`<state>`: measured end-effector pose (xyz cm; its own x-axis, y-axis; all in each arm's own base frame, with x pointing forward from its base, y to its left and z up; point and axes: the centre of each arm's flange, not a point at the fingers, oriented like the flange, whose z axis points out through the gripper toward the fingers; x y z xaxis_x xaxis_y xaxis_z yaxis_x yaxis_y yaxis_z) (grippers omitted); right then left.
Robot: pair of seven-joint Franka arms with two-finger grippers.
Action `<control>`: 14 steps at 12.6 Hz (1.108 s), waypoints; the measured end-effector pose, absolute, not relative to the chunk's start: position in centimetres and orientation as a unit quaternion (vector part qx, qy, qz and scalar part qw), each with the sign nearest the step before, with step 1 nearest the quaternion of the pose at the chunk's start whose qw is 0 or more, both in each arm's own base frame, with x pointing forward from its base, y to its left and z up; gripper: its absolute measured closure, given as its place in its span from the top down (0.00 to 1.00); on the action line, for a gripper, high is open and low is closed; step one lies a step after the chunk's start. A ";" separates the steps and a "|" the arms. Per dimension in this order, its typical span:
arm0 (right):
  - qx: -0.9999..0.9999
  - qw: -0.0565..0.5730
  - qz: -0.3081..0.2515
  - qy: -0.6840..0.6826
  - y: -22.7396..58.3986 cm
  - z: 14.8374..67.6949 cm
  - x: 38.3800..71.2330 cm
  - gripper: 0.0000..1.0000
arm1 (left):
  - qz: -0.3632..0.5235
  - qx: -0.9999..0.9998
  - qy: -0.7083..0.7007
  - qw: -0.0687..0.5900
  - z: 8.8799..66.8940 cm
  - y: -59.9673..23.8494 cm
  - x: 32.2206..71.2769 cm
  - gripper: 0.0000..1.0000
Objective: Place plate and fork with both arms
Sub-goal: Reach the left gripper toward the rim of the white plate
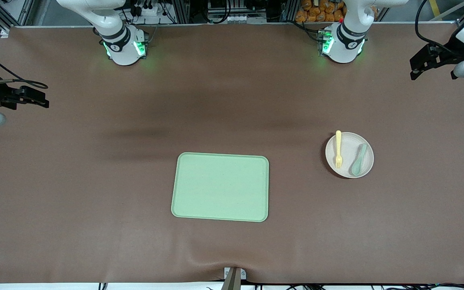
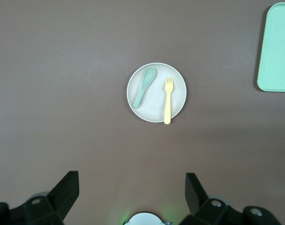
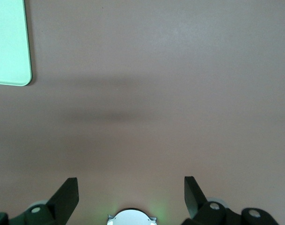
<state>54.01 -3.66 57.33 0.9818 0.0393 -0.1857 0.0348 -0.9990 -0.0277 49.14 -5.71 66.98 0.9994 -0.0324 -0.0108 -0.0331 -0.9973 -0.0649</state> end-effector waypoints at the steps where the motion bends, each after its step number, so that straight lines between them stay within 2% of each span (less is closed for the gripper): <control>1: -0.995 0.012 0.094 -0.019 -3.7 57.3 54.0 1.00 | 0.006 -0.999 0.017 0.033 67.0 -5.7 49.1 1.00; 6: -0.995 0.012 0.094 -0.019 -3.7 57.3 54.0 1.00 | 0.012 -0.999 0.018 0.032 66.5 -5.0 49.6 1.00; 8: -0.995 0.012 0.096 -0.019 -3.7 57.3 54.0 1.00 | 0.032 -0.999 0.023 0.034 63.4 -4.0 51.4 1.00; 11: -0.995 0.012 0.096 -0.019 -3.7 57.4 53.9 1.00 | 0.025 -0.999 0.019 0.034 53.6 -2.5 55.1 1.00; 14: -0.995 0.013 0.096 -0.019 -3.6 57.5 53.9 1.00 | 0.027 -0.999 0.004 0.033 41.3 -0.1 56.4 1.00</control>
